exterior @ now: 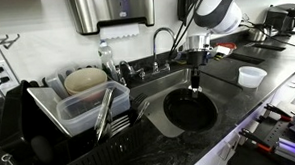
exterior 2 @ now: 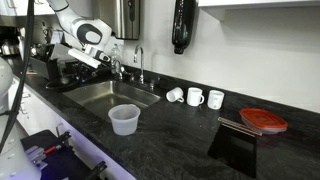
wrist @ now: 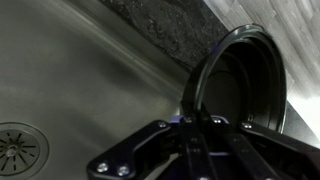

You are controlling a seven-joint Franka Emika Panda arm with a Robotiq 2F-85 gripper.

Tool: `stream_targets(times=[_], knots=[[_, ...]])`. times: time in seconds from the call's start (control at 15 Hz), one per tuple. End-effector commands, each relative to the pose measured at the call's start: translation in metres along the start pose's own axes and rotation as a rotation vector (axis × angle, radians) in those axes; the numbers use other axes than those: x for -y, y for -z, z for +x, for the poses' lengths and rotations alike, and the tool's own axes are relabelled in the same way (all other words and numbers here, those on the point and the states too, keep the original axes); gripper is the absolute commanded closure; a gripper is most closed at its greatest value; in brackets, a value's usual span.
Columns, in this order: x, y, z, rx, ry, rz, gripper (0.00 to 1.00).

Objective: Put the bowl on the countertop

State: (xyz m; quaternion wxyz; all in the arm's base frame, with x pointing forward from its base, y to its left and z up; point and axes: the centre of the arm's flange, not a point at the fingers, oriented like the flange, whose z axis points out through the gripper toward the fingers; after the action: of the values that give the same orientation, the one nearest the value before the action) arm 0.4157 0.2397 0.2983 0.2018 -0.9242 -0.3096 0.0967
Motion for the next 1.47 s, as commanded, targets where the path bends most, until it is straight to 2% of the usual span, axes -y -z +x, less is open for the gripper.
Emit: stream_targets(times=[0.0, 0.33, 0.93, 1.4], knots=[[0.017, -0.007, 0.01, 0.01, 0.067, 0.034, 0.98], [0.046, -0.02, 0.022, 0.028, 0.155, 0.058, 0.98], [0.048, -0.06, 0.083, 0.063, 0.217, 0.144, 0.98], [0.035, -0.073, 0.073, 0.116, 0.206, 0.156, 0.98]])
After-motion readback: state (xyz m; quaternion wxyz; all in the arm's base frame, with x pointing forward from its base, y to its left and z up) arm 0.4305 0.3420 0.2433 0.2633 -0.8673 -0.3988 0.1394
